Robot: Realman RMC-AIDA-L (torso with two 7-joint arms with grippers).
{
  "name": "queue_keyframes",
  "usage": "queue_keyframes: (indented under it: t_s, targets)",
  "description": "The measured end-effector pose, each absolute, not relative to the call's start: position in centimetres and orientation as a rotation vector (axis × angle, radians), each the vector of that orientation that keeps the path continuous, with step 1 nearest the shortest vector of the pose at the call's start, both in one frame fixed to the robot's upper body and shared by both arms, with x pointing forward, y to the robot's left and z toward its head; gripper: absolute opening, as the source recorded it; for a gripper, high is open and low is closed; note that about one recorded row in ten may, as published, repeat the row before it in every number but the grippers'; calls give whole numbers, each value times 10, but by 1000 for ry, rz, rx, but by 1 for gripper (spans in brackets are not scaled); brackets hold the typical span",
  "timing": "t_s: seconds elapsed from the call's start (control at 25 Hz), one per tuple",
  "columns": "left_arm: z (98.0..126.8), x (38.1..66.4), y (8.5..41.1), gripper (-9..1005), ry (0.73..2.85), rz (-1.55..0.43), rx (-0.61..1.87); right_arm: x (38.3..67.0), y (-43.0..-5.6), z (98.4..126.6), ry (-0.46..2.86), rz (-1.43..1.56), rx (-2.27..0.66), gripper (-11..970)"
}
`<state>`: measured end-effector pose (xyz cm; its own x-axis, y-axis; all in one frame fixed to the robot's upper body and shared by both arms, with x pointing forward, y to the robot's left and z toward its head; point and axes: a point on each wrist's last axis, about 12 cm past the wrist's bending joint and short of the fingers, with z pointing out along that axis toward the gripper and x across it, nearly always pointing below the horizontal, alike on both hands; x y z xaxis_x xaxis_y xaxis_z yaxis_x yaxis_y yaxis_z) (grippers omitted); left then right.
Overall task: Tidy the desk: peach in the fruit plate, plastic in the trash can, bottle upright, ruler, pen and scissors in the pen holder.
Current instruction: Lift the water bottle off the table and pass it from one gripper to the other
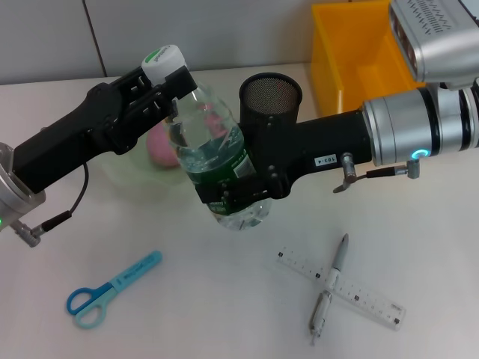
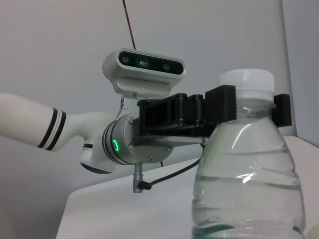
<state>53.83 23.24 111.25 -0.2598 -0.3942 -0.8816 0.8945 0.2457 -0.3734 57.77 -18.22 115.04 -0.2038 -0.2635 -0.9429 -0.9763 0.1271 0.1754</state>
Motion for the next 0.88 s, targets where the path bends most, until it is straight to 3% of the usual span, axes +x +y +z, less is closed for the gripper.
queue_keyframes:
  t_s: [0.88]
  targets:
    - [1116, 539, 232, 444, 1283, -1361, 533, 578, -184, 1150, 1624, 1102, -1255, 762]
